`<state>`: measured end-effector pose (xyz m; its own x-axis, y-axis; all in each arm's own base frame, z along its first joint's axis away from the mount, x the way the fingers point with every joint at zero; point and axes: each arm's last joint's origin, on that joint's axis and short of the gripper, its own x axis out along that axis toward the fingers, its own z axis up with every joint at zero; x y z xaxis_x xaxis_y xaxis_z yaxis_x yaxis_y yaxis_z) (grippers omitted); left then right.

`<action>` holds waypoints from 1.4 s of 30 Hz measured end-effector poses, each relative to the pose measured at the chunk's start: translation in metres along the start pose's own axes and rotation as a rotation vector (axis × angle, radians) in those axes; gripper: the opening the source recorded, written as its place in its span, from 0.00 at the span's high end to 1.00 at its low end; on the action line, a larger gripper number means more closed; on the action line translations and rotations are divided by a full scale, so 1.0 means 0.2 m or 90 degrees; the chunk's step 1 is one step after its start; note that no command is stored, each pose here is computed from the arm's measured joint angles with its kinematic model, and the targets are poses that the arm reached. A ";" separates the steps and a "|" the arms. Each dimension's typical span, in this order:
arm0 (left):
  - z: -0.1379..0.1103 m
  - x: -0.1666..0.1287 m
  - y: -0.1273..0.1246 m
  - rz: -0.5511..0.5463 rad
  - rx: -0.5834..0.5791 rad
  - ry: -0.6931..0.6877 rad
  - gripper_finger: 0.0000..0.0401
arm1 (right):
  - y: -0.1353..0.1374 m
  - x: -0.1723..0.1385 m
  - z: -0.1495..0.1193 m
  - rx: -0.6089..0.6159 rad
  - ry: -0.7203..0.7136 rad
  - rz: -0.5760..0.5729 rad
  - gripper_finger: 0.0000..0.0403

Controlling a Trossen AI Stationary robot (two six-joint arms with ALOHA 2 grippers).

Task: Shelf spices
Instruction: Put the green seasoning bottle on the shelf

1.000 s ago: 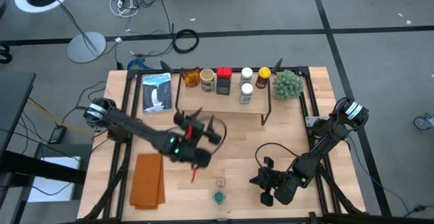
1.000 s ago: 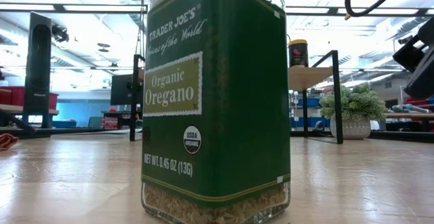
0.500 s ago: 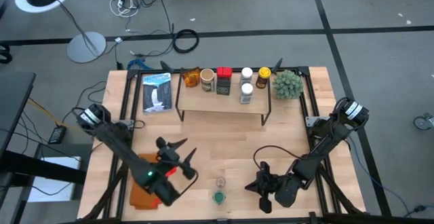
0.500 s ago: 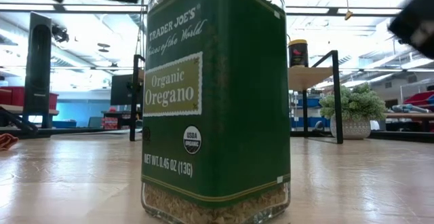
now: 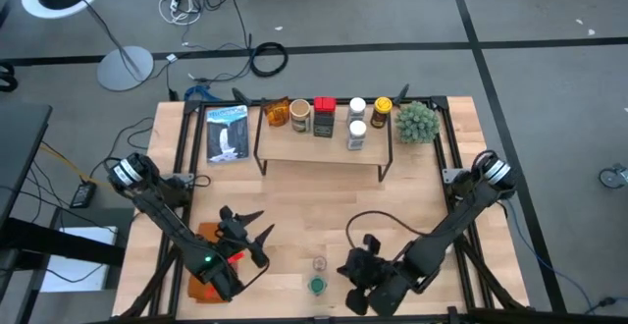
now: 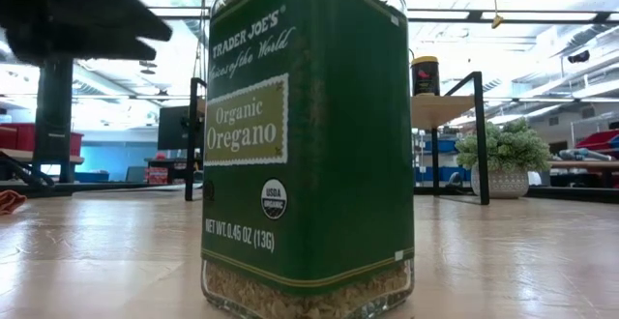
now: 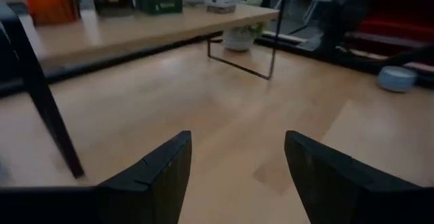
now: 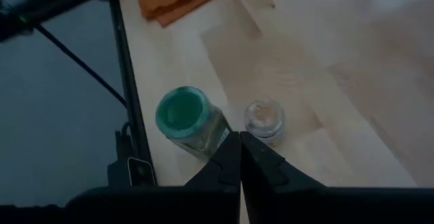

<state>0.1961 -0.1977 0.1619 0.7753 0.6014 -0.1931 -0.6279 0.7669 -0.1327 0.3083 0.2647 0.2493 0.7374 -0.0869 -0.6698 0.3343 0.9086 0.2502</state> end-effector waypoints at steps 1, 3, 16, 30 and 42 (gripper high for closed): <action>-0.02 0.00 0.01 -0.006 -0.010 0.002 0.40 | 0.01 0.02 0.01 -0.004 0.007 -0.010 1.00; -0.07 -0.01 0.03 -0.015 -0.029 0.007 0.40 | 0.04 0.04 0.04 -0.015 0.017 -0.030 1.00; -0.10 -0.02 -0.09 -0.130 0.004 0.099 0.43 | 0.12 0.19 0.17 -0.077 0.070 0.012 0.95; -0.06 0.01 -0.17 -0.208 0.104 0.110 0.46 | 0.09 0.20 0.21 -0.064 0.069 0.010 0.89; -0.07 0.00 -0.17 -0.249 0.176 0.141 0.45 | 0.06 0.24 0.25 0.038 0.073 0.006 0.76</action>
<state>0.2174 -0.2266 0.1520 0.8965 0.2191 -0.3852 -0.2292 0.9732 0.0202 0.3775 0.2507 0.2560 0.6695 -0.0280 -0.7422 0.3647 0.8830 0.2956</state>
